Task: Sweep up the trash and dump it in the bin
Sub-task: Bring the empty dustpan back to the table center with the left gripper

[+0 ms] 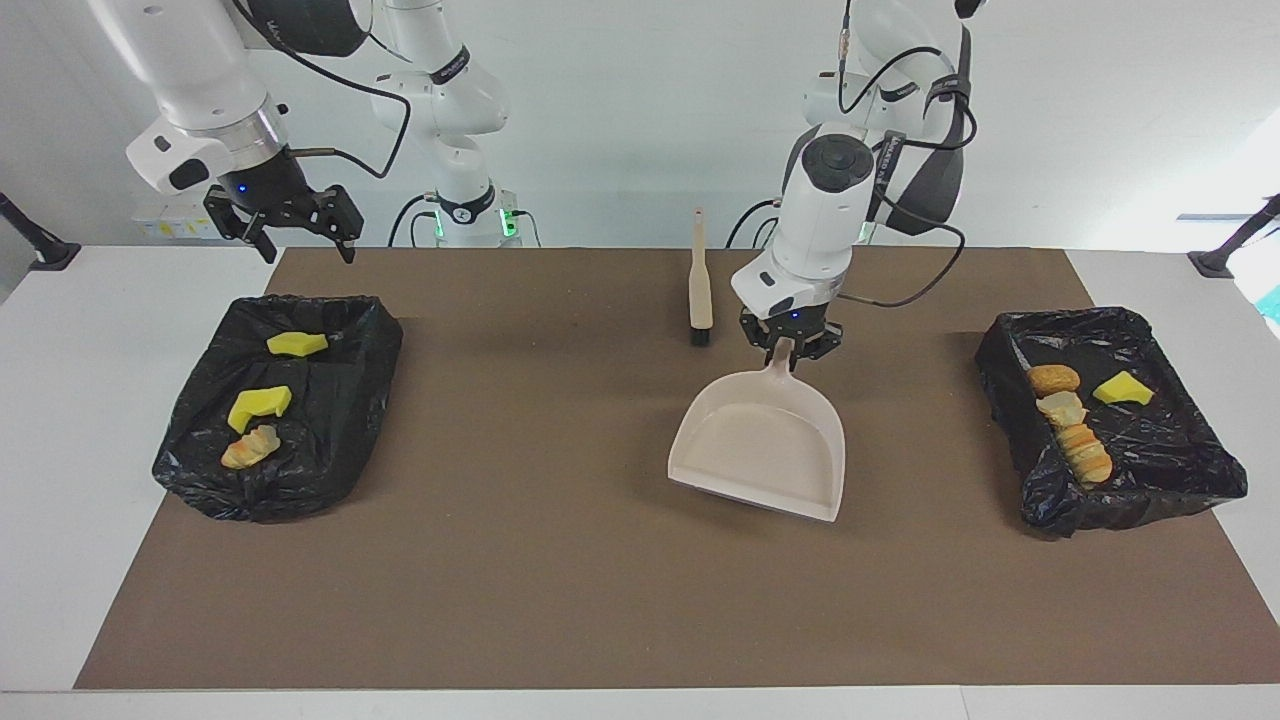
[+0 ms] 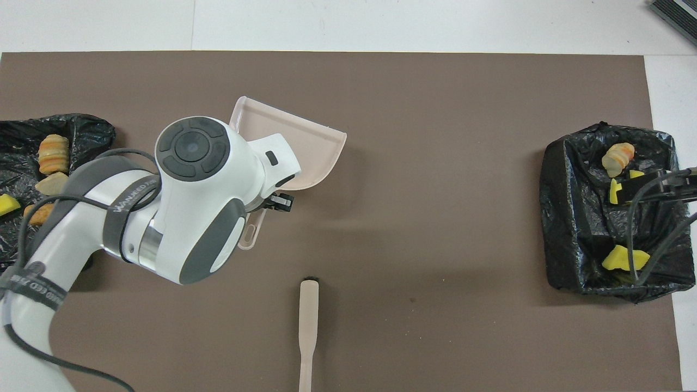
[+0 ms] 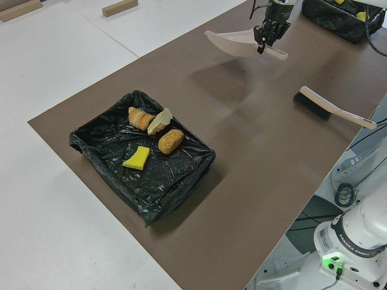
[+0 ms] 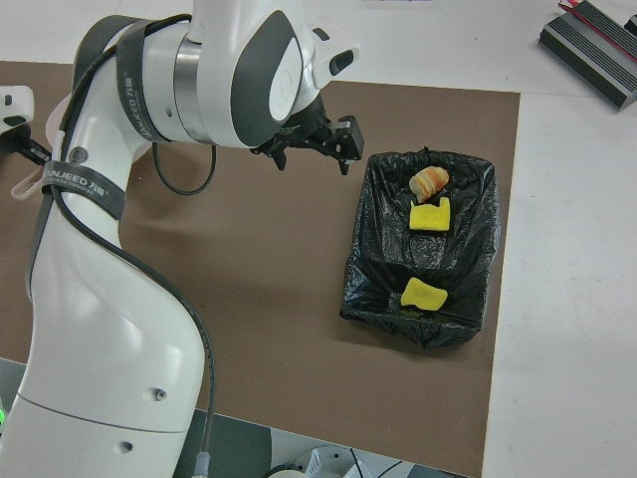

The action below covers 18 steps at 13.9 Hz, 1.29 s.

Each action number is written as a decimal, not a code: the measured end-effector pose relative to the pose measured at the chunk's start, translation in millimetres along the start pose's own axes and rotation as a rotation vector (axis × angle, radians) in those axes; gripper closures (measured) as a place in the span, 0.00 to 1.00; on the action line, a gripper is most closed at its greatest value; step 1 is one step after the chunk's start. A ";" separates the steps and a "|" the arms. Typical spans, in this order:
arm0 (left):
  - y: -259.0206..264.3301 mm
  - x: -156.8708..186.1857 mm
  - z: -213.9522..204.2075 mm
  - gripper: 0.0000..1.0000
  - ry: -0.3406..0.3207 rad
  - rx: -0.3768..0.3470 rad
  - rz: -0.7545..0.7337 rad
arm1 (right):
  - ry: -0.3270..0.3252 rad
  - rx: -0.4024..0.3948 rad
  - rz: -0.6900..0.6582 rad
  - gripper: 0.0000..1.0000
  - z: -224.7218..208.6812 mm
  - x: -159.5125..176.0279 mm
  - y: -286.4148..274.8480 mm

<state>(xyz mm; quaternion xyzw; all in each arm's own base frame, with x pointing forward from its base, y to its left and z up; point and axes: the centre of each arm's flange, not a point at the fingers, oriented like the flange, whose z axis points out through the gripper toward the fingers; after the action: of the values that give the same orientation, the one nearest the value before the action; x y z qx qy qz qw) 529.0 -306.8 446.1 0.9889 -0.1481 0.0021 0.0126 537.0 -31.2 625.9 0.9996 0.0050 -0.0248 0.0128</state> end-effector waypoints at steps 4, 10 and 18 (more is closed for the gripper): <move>30.0 8.7 30.2 0.68 0.015 -0.062 -0.148 | 0.001 0.000 -0.002 0.00 -0.1 0.1 -0.8; 37.5 17.9 58.5 0.68 0.025 -0.091 -0.209 | 0.001 0.001 -0.002 0.00 -0.1 0.1 -1.0; 41.3 24.2 97.5 0.68 0.014 -0.090 -0.213 | 0.001 0.001 -0.002 0.00 -0.1 0.1 -1.0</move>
<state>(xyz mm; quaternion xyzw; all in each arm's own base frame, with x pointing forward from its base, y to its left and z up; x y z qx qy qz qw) 540.1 -355.8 349.8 0.9974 -0.0418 0.0010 0.0584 537.1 -30.2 626.0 0.9996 0.0059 -0.0245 0.0122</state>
